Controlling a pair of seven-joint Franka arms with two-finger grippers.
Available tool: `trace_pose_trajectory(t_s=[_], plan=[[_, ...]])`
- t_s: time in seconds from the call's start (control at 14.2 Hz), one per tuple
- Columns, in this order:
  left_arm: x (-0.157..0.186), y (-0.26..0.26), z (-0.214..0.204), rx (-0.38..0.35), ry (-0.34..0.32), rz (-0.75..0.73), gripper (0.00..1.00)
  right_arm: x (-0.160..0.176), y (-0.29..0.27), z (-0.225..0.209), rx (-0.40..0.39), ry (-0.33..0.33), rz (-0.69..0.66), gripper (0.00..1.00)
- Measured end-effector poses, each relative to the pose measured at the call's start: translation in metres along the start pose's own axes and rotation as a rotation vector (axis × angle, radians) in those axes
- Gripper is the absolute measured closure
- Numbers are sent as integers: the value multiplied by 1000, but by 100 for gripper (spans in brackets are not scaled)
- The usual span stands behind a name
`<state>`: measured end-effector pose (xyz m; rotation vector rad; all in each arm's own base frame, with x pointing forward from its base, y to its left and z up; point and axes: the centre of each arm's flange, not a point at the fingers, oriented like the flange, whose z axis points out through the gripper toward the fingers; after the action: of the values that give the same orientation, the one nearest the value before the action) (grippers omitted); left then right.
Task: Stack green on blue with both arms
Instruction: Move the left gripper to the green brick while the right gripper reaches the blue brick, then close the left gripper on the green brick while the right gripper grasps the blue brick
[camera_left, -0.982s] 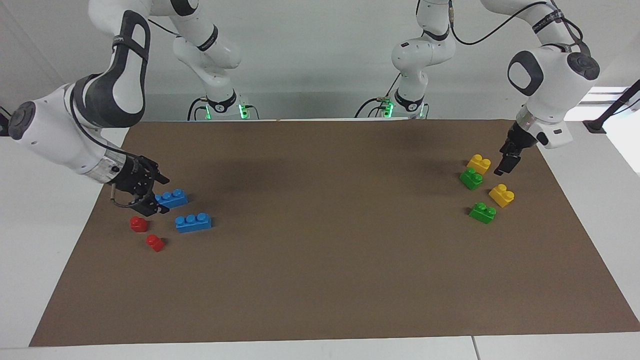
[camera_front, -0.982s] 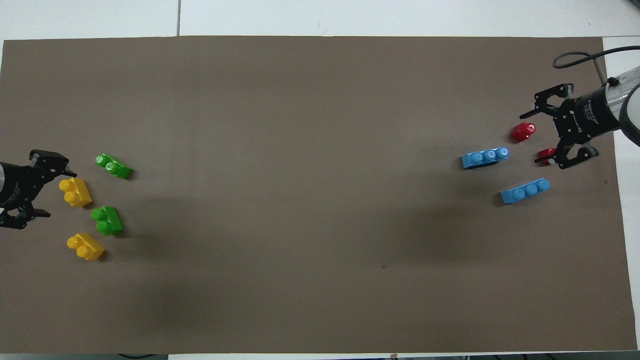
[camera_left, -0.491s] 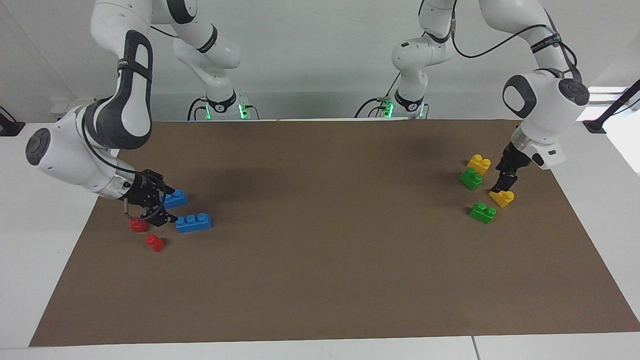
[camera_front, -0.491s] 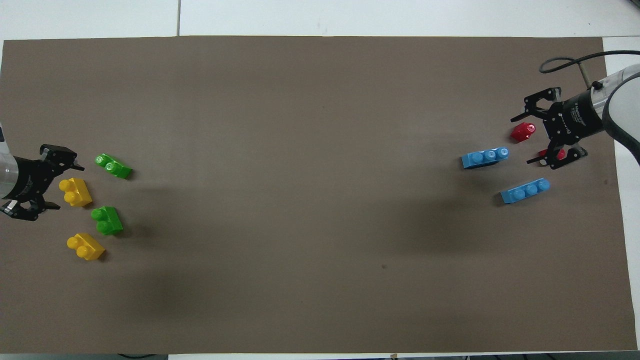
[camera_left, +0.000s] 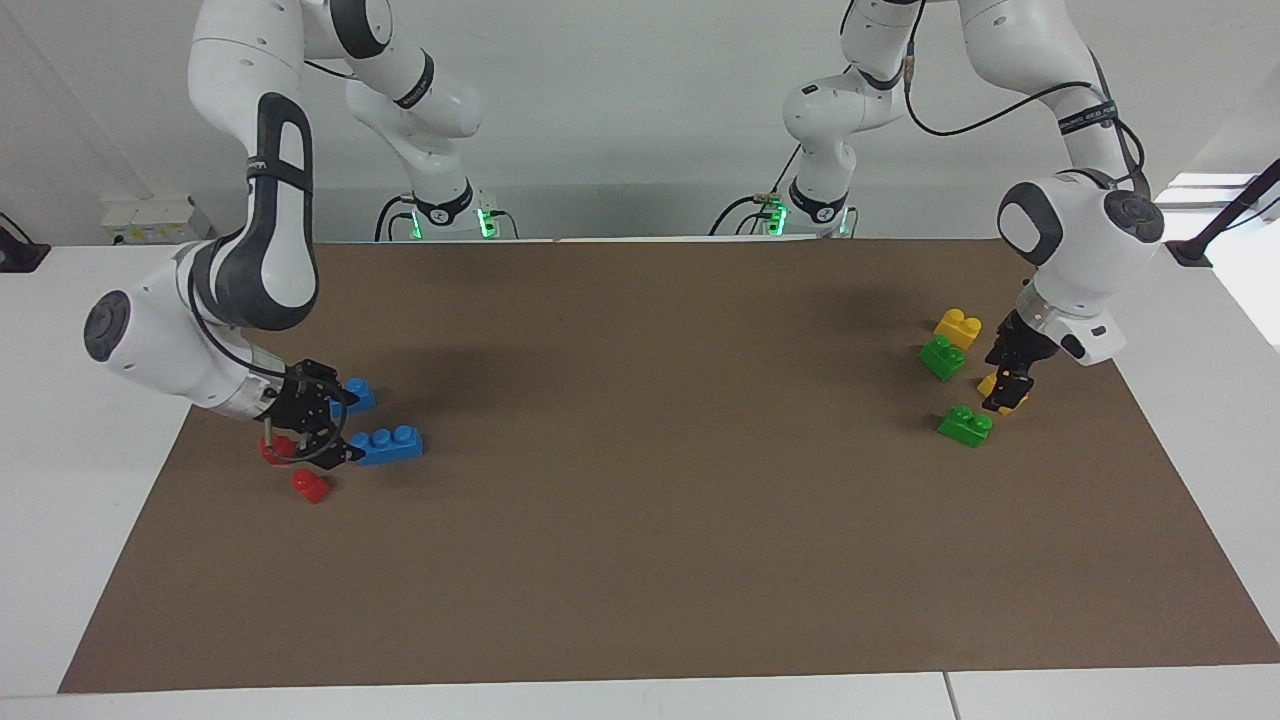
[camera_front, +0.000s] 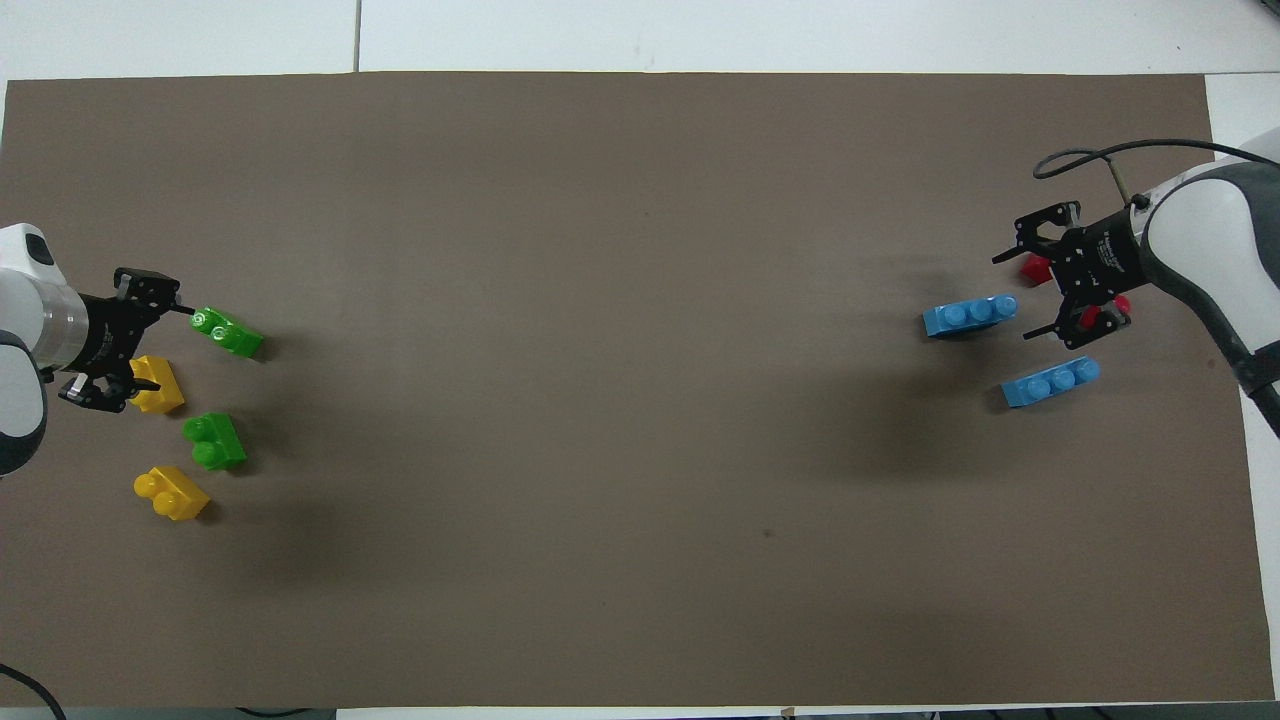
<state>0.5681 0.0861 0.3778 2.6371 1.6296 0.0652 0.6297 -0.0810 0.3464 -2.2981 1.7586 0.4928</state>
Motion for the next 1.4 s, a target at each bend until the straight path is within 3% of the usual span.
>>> trace_pose_trajectory(t_s=[0.56,1.4], plan=[[2,43,36,31,7,-35,0,24,17,19,6,-6,28,0],[8,34,69,35,5,-51,1,27,21,45,56,-1,59,0]])
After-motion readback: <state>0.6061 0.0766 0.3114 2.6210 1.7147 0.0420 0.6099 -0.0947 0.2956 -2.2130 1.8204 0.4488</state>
